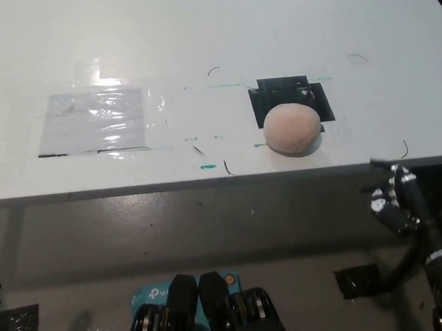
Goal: The robot uses its right hand to grab and squeeze a pink dumpling toy kept on the black mask on the desk
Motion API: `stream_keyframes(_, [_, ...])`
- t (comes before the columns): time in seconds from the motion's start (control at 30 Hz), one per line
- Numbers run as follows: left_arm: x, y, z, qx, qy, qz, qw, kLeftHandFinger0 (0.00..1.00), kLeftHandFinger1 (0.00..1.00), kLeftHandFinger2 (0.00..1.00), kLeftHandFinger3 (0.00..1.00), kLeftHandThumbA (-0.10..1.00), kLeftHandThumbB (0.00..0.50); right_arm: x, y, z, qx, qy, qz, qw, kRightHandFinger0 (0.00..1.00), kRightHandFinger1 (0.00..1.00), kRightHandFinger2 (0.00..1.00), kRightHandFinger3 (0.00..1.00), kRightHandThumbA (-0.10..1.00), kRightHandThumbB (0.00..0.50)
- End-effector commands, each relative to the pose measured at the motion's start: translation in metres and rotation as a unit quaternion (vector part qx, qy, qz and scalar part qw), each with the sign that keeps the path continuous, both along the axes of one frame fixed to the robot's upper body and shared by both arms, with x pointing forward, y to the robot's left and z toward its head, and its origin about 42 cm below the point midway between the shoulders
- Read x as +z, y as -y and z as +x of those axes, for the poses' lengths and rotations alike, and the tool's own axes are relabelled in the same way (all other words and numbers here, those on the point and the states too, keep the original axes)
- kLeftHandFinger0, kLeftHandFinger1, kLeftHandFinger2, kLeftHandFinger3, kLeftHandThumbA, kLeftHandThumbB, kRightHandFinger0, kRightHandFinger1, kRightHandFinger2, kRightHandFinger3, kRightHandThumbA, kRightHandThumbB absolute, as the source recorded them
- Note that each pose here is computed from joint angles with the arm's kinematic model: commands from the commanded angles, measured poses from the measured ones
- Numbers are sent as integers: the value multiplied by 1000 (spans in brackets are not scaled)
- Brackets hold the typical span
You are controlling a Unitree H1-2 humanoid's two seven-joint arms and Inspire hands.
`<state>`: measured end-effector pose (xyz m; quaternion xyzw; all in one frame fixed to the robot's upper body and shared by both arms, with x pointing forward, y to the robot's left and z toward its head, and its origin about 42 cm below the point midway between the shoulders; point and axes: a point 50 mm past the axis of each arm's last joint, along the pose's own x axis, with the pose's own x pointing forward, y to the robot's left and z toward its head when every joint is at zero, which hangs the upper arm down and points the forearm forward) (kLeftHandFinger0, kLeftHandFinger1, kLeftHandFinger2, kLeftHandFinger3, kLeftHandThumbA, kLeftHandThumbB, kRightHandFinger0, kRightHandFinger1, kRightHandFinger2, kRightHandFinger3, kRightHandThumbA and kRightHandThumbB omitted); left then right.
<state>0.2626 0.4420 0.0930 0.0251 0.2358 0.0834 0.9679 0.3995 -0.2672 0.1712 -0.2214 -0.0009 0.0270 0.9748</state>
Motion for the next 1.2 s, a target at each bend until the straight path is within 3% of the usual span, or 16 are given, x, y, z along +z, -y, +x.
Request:
stream_keyframes(0.0, [13, -4, 4, -6, 11, 1, 1000, 700, 765, 805, 900, 1000, 74, 58, -13, 20, 16, 76, -15, 997, 236, 306, 551, 861, -100, 69])
stream_keyframes(0.07, [14, -3, 4, -6, 11, 4, 1000, 705, 764, 803, 896, 1000, 64, 70, -21, 23, 22, 94, -17, 995, 261, 319, 551, 853, -100, 74])
stream_keyframes(0.2, [12, -3, 6, -6, 13, 0, 1000, 721, 762, 809, 890, 1000, 90, 90, -45, 37, 41, 137, -14, 990, 300, 342, 531, 809, -100, 129])
stream_keyframes(0.27, [12, -4, 6, -11, 13, -2, 1000, 715, 767, 817, 896, 1000, 102, 95, -54, 43, 51, 134, -26, 989, 410, 439, 581, 897, 6, 163])
stream_keyframes(0.33, [13, -3, 6, -9, 12, 1, 1000, 690, 752, 815, 900, 1000, 91, 101, -64, 50, 63, 133, -47, 988, 528, 589, 696, 968, 181, 237])
stream_keyframes(0.37, [13, -2, 6, -7, 12, 3, 1000, 679, 742, 802, 893, 1000, 87, 105, -70, 53, 72, 131, -61, 987, 683, 737, 793, 1000, 231, 258])
stream_keyframes(0.4, [13, -3, 7, -7, 13, 4, 1000, 677, 740, 800, 892, 1000, 87, 105, -71, 53, 73, 131, -62, 987, 696, 747, 799, 1000, 233, 259])
stream_keyframes(0.43, [14, -2, 7, -3, 11, 0, 1000, 669, 742, 792, 879, 1000, 85, 109, -76, 58, 92, 126, -82, 984, 1000, 1000, 1000, 1000, 318, 295])
stream_keyframes(0.47, [14, -2, 7, -3, 12, -2, 1000, 684, 753, 800, 889, 1000, 80, 111, -79, 60, 96, 123, -96, 983, 1000, 1000, 1000, 1000, 414, 338])
stream_keyframes(0.53, [14, -3, 7, -4, 12, -4, 1000, 693, 757, 803, 893, 1000, 79, 111, -80, 61, 98, 119, -114, 981, 1000, 1000, 1000, 1000, 440, 333])
stream_keyframes(0.6, [15, -2, 7, -4, 12, -3, 1000, 699, 754, 802, 901, 1000, 66, 114, -88, 66, 110, 91, -133, 981, 1000, 1000, 1000, 1000, 562, 413])
stream_keyframes(0.63, [16, -2, 8, -8, 16, -1, 1000, 699, 752, 803, 891, 1000, 61, 110, -94, 71, 111, 93, -137, 980, 1000, 1000, 1000, 1000, 565, 452])
stream_keyframes(0.7, [15, -2, 10, -8, 17, -4, 1000, 712, 751, 806, 888, 1000, 79, 108, -101, 75, 107, 90, -180, 974, 1000, 1000, 1000, 1000, 642, 495])
stream_keyframes(0.8, [17, -2, 12, -7, 18, 3, 1000, 701, 747, 796, 878, 1000, 75, 106, -107, 80, 101, 94, -207, 969, 1000, 1000, 1000, 1000, 696, 500])
stream_keyframes(1.17, [23, -4, 13, -16, 25, 7, 1000, 690, 769, 828, 940, 1000, 104, 72, -122, 118, 66, 64, -244, 965, 1000, 1000, 1000, 1000, 646, 500])
